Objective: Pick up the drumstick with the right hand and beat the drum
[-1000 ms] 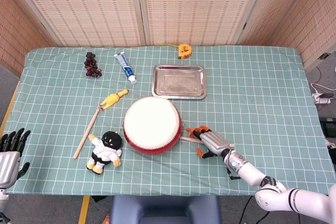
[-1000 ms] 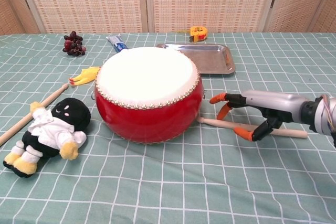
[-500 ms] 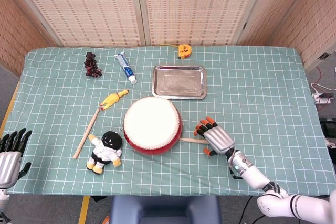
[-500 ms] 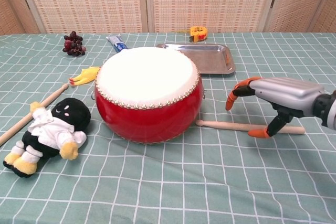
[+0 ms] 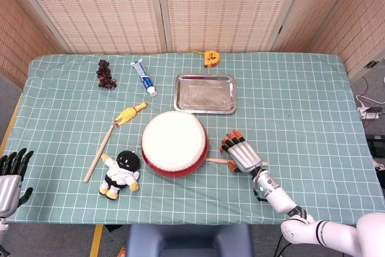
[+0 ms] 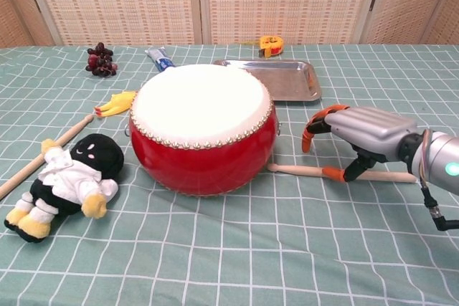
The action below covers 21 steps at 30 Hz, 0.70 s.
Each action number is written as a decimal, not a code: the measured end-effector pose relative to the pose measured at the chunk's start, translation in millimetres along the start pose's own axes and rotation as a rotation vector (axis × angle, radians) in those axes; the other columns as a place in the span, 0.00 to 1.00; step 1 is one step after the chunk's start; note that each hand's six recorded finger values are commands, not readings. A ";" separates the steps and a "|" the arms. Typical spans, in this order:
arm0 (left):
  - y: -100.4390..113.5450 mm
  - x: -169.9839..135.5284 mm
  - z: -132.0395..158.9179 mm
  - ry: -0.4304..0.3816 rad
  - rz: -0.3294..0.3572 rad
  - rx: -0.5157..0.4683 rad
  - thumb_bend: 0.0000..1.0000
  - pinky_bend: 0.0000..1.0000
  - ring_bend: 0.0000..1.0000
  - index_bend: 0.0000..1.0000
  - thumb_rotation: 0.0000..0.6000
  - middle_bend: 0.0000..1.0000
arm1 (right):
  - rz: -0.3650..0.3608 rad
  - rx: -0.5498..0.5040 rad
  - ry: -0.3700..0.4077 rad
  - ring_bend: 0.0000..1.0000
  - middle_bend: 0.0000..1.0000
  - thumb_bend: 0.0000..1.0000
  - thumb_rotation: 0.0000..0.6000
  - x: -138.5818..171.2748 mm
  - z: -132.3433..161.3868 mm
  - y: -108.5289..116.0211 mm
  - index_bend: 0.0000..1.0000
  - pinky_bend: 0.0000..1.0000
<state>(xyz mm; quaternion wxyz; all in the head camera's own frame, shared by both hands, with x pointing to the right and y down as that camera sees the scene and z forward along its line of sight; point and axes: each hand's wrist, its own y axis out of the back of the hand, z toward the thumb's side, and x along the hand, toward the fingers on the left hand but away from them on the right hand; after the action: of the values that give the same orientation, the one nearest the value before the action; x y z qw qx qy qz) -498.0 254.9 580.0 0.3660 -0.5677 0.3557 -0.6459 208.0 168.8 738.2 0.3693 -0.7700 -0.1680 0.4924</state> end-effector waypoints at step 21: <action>-2.9 0.2 -3.2 0.002 -0.005 -0.006 0.24 0.02 0.02 0.01 1.00 0.00 | 0.012 0.009 0.003 0.01 0.19 0.46 1.00 0.5 5.3 -13.0 0.42 0.02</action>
<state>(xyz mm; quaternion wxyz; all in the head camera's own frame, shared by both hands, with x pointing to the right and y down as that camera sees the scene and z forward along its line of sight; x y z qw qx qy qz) -501.4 256.3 582.4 0.3621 -0.5690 0.3567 -0.6464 204.9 179.9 746.2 0.3699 -0.7700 -0.1605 0.4945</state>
